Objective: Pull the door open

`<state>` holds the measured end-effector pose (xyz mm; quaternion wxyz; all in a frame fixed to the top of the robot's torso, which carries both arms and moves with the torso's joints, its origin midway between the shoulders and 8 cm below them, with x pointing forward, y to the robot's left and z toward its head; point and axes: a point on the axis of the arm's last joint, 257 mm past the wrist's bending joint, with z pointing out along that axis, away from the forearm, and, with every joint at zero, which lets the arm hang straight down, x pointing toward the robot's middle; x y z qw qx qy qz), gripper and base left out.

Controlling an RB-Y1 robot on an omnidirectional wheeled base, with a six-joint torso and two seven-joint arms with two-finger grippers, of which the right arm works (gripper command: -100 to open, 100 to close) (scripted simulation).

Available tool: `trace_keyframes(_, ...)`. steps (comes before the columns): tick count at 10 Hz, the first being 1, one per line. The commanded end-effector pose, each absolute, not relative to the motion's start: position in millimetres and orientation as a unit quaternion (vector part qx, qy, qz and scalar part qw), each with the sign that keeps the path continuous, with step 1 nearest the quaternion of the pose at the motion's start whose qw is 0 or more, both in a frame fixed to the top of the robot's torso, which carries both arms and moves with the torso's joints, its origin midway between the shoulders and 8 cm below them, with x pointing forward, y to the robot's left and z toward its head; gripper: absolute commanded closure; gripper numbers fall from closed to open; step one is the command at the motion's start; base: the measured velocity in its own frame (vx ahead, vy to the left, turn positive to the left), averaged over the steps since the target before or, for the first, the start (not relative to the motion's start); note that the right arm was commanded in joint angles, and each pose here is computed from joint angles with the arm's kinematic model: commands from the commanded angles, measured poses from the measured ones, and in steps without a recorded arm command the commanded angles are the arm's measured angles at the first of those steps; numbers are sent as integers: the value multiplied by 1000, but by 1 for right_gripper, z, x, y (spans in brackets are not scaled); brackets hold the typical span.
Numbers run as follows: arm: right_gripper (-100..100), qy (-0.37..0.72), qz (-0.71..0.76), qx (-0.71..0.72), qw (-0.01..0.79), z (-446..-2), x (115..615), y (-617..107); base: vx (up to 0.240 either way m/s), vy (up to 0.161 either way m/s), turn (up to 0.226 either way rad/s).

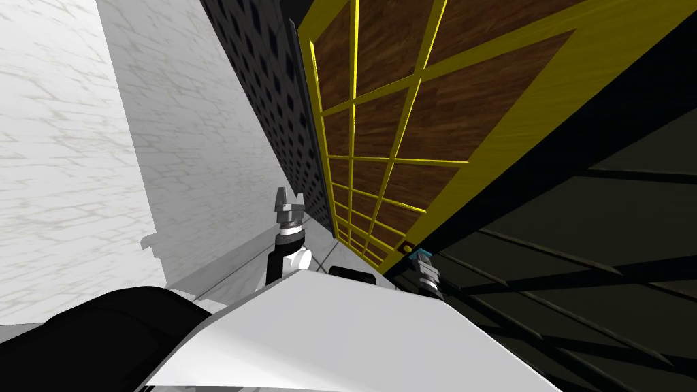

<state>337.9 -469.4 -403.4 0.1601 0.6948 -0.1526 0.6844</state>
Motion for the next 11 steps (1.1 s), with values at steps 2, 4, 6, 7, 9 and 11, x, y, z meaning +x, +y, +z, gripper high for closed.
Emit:
trace_keyframes(2,100,-153,685,694,161,-403,337,-471,0,0,0)
trace_keyframes(4,100,-156,670,705,174,-414,318,-482,-120,7,-31)
trace_keyframes(6,100,-157,663,709,180,-419,309,-487,-165,29,-40)
trace_keyframes(7,100,-159,653,716,190,-425,295,-496,-159,-14,-88)
trace_keyframes(9,100,-159,653,716,190,-425,295,-496,-103,8,-23)
trace_keyframes(11,100,-161,646,720,196,-429,286,-501,-45,17,7)
